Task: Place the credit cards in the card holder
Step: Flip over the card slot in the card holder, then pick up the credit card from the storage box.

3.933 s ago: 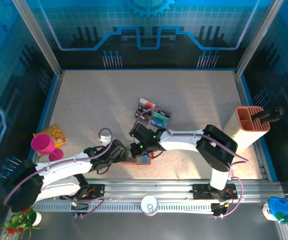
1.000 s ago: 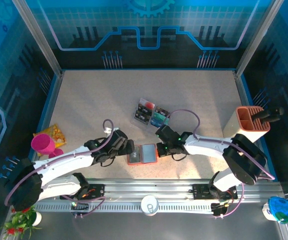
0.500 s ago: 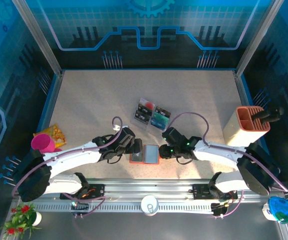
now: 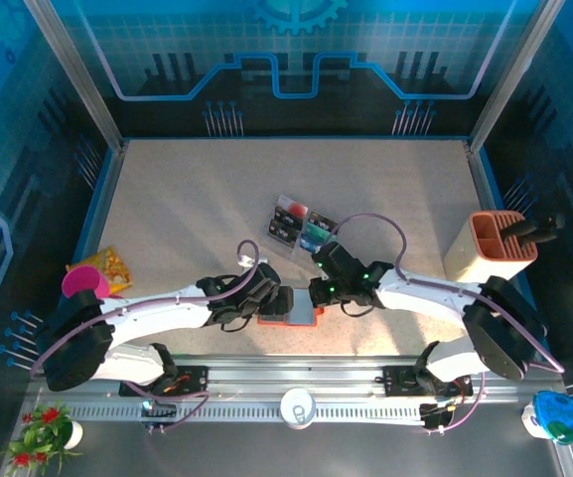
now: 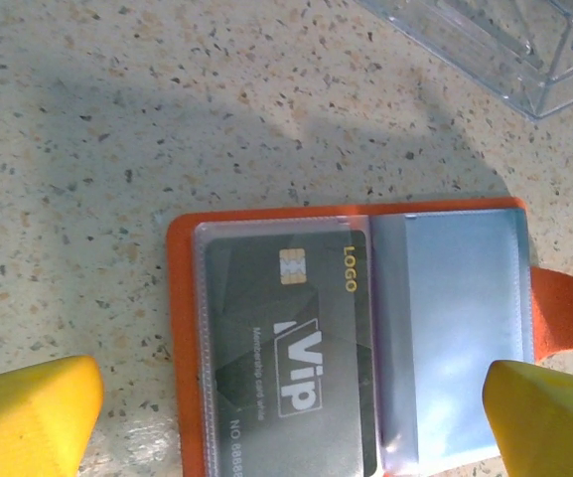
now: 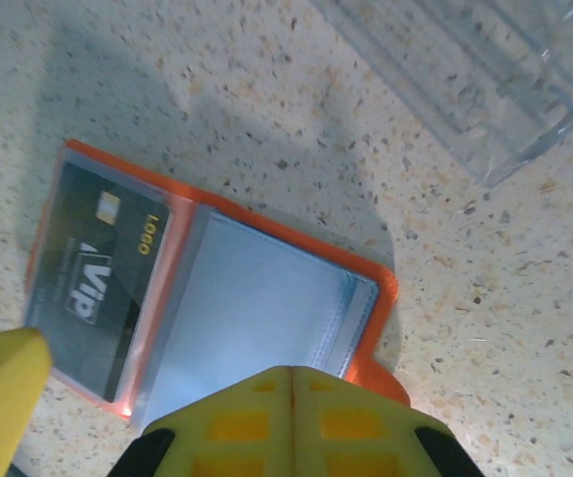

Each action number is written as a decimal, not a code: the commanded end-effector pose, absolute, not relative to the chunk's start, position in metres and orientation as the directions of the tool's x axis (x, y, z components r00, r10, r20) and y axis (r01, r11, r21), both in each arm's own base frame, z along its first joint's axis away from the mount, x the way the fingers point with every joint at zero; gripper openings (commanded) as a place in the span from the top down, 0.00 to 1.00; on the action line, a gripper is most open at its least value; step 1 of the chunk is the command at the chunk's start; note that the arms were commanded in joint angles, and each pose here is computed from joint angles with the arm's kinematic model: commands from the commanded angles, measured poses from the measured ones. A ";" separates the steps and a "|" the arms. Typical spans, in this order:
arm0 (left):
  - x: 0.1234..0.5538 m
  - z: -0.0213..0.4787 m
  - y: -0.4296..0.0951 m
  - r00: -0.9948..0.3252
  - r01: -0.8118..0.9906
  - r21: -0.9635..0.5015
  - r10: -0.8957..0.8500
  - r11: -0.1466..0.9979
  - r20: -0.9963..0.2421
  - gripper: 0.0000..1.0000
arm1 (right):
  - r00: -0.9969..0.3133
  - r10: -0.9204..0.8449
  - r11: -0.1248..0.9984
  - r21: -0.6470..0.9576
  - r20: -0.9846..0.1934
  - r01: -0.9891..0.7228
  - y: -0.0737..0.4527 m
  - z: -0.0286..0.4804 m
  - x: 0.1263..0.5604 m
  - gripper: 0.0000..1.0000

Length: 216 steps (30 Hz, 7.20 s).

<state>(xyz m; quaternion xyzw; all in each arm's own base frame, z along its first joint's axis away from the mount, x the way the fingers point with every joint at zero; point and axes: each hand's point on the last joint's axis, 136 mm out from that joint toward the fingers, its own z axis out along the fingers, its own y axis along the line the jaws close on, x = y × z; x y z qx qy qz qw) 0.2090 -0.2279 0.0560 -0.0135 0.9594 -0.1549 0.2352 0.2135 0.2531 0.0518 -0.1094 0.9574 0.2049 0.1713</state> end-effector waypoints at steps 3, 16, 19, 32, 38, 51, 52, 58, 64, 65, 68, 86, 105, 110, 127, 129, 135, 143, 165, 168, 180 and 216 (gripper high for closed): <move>0.208 0.051 -0.231 -0.886 0.070 -0.289 -0.073 0.955 -0.457 0.01 | -0.926 -0.140 0.885 0.375 -0.351 -0.276 0.260 0.043 0.220 0.96; 0.206 0.037 -0.233 -0.893 0.085 -0.271 -0.047 0.959 -0.447 0.01 | -0.951 -0.152 0.874 0.412 -0.270 -0.257 0.273 0.012 0.215 0.99; 0.205 0.034 -0.231 -0.895 0.086 -0.262 -0.041 0.961 -0.444 0.01 | -0.953 -0.145 0.872 0.420 -0.266 -0.250 0.275 0.011 0.215 0.99; 0.200 0.012 -0.215 -0.905 0.071 -0.175 -0.010 0.982 -0.425 0.04 | -0.948 -0.131 0.864 0.435 -0.291 -0.253 0.277 0.025 0.218 0.99; 0.197 0.006 -0.214 -0.907 0.070 -0.180 -0.012 0.981 -0.421 0.10 | -0.941 -0.106 0.862 0.442 -0.323 -0.249 0.272 0.039 0.218 0.88; 0.196 0.003 -0.214 -0.907 0.064 -0.195 -0.024 0.979 -0.419 0.13 | -0.952 -0.070 0.855 0.474 -0.297 -0.211 0.276 0.030 0.218 0.69; 0.196 0.003 -0.214 -0.907 0.064 -0.196 -0.025 0.979 -0.421 0.13 | -0.954 -0.069 0.851 0.481 -0.293 -0.209 0.278 0.029 0.218 0.68; 0.197 0.008 -0.216 -0.903 0.065 -0.209 -0.032 0.976 -0.428 0.11 | -0.958 -0.064 0.823 0.528 -0.279 -0.209 0.288 0.033 0.217 0.66; 0.198 0.012 -0.217 -0.899 0.061 -0.225 -0.044 0.973 -0.436 0.10 | -0.961 -0.055 0.783 0.586 -0.272 -0.210 0.301 0.045 0.218 0.66; 0.198 0.013 -0.217 -0.898 0.061 -0.229 -0.047 0.972 -0.438 0.10 | -0.961 -0.051 0.776 0.594 -0.272 -0.209 0.302 0.048 0.218 0.66; 0.198 0.018 -0.216 -0.893 0.056 -0.236 -0.057 0.970 -0.447 0.06 | -0.961 -0.040 0.762 0.614 -0.275 -0.207 0.305 0.056 0.218 0.66; 0.195 0.075 -0.156 -0.790 -0.046 -0.319 -0.230 0.947 -0.568 0.01 | -0.950 -0.099 0.736 0.620 -0.298 -0.271 0.351 0.081 0.209 0.39; 0.194 0.073 -0.151 -0.790 -0.050 -0.326 -0.238 0.944 -0.565 0.01 | -0.957 -0.118 0.747 0.611 -0.265 -0.261 0.371 0.061 0.218 0.39; 0.197 0.071 -0.159 -0.800 -0.039 -0.327 -0.226 0.944 -0.556 0.01 | -0.954 -0.087 0.738 0.625 -0.288 -0.255 0.365 0.076 0.225 0.39; 0.209 0.062 -0.186 -0.833 0.010 -0.299 -0.157 0.954 -0.530 0.01 | -0.875 -0.127 0.864 0.381 -0.467 -0.328 0.267 0.143 0.284 0.40; 0.209 0.059 -0.186 -0.836 0.005 -0.295 -0.158 0.956 -0.526 0.01 | -0.862 -0.189 0.890 0.290 -0.471 -0.353 0.250 0.145 0.292 0.40; 0.208 0.056 -0.181 -0.835 -0.014 -0.283 -0.167 0.959 -0.524 0.01 | -0.816 -0.389 0.887 0.066 -0.428 -0.457 0.225 0.142 0.313 0.44; 0.207 0.056 -0.174 -0.831 -0.032 -0.263 -0.172 0.964 -0.529 0.01 | -0.773 -0.551 0.830 -0.106 -0.314 -0.548 0.225 0.124 0.332 0.58; 0.210 0.055 -0.175 -0.833 -0.038 -0.261 -0.174 0.965 -0.525 0.01 | -0.722 -0.657 0.753 -0.227 -0.215 -0.618 0.244 0.090 0.346 0.66; 0.210 0.056 -0.176 -0.833 -0.036 -0.264 -0.175 0.964 -0.525 0.01 | -0.719 -0.661 0.749 -0.228 -0.212 -0.621 0.246 0.088 0.343 0.68; 0.210 0.054 -0.175 -0.833 -0.035 -0.263 -0.173 0.964 -0.525 0.01 | -0.716 -0.669 0.742 -0.223 -0.200 -0.632 0.244 0.084 0.339 0.82; 0.219 0.079 -0.185 -0.822 0.017 -0.264 -0.137 0.964 -0.553 0.01 | -0.639 -0.621 0.754 -0.123 -0.454 -0.646 0.252 0.183 0.324 1.00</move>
